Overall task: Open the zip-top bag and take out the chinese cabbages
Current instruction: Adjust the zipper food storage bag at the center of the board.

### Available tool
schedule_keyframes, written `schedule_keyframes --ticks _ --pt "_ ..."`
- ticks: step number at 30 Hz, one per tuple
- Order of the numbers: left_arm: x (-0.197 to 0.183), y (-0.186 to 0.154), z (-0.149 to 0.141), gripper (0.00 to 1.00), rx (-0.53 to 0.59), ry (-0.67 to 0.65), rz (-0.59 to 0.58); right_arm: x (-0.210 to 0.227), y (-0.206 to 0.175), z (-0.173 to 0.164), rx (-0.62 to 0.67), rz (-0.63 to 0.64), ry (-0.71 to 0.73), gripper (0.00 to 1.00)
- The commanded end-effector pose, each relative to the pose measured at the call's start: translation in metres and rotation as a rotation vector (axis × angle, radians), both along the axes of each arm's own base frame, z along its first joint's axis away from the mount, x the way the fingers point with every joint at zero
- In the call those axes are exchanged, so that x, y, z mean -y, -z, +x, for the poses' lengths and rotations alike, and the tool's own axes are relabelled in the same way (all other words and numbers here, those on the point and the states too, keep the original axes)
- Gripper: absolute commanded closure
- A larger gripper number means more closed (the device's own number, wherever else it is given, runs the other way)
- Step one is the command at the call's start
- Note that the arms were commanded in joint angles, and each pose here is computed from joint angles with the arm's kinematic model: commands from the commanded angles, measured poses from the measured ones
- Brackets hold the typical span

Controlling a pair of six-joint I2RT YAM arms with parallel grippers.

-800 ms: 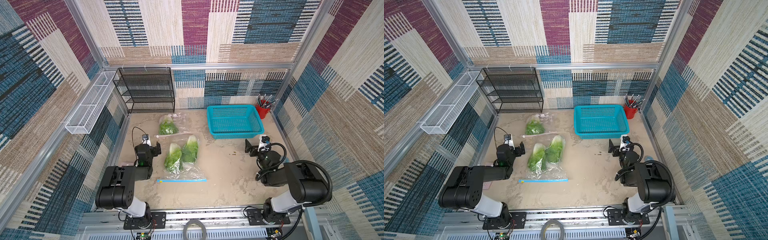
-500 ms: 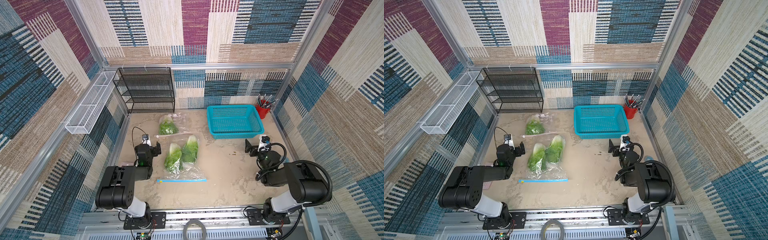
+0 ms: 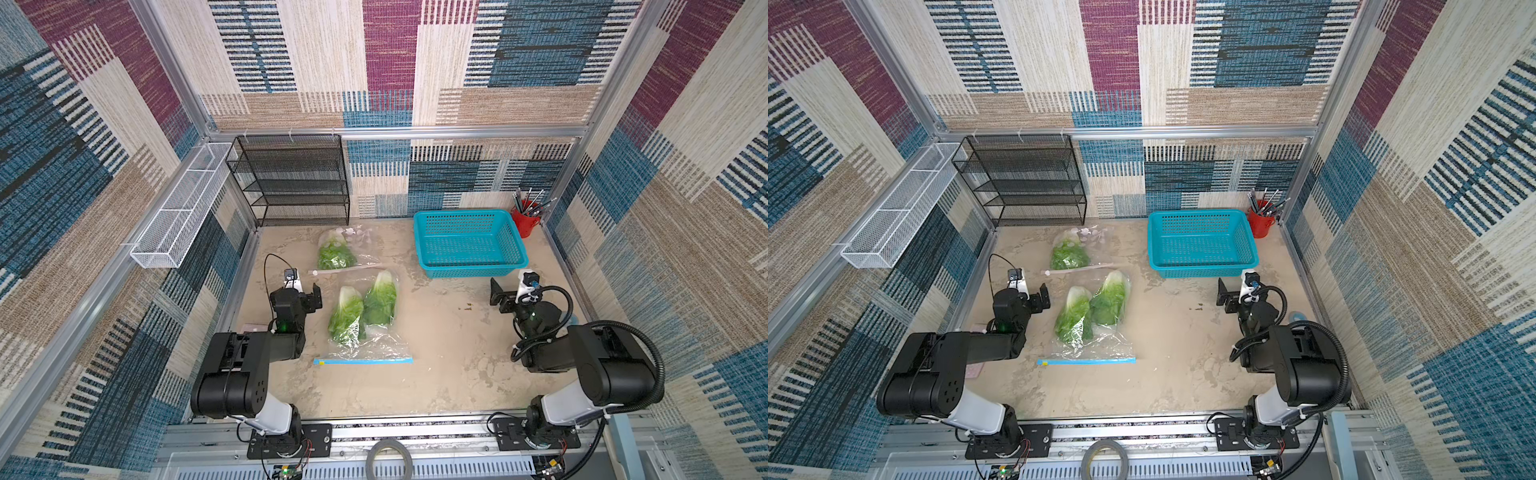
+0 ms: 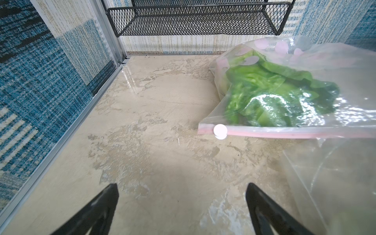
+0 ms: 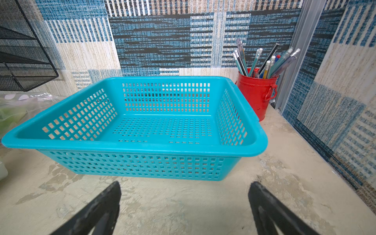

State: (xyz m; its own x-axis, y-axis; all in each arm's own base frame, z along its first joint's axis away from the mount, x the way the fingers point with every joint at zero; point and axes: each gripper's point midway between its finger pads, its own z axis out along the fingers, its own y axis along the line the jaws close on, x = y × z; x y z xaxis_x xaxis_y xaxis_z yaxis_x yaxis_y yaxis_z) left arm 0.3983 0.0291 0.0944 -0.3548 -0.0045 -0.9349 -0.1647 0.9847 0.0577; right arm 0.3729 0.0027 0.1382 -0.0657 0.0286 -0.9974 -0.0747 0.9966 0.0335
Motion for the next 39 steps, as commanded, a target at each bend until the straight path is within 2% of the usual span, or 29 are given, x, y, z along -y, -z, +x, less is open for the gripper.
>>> schedule_keyframes --ticks 1,13,16,18,25,29,31,34,39 --pt "0.0 -0.001 0.001 0.01 0.005 -0.004 -0.014 0.0 -0.006 0.001 0.026 0.0 -0.002 0.01" --pt "0.0 -0.002 0.001 0.0 0.008 -0.004 -0.014 0.0 -0.007 0.0 0.027 -0.002 -0.002 0.01" --pt "0.0 -0.003 0.0 0.1 0.013 -0.005 -0.011 -0.002 -0.007 0.001 0.026 -0.004 -0.009 0.01" --pt "-0.003 -0.009 -0.002 0.11 0.022 -0.025 -0.011 -0.002 -0.008 0.003 0.021 -0.005 -0.013 0.01" --pt "-0.004 -0.049 -0.014 0.13 0.056 -0.044 0.001 -0.001 -0.018 0.006 0.009 -0.002 -0.005 0.01" --pt "0.001 -0.076 -0.022 0.17 0.06 -0.033 -0.055 0.001 -0.026 0.003 -0.016 0.023 0.018 0.05" --pt "0.014 -0.093 -0.025 0.18 0.053 0.026 -0.095 0.0 -0.031 -0.001 -0.023 0.026 0.027 0.07" --pt "0.031 -0.121 -0.031 0.19 0.018 0.082 -0.157 -0.008 -0.044 -0.01 -0.017 0.005 0.037 0.08" --pt "0.06 -0.155 -0.051 0.19 -0.106 0.201 -0.211 -0.028 -0.065 -0.029 -0.014 0.002 0.0 0.11"
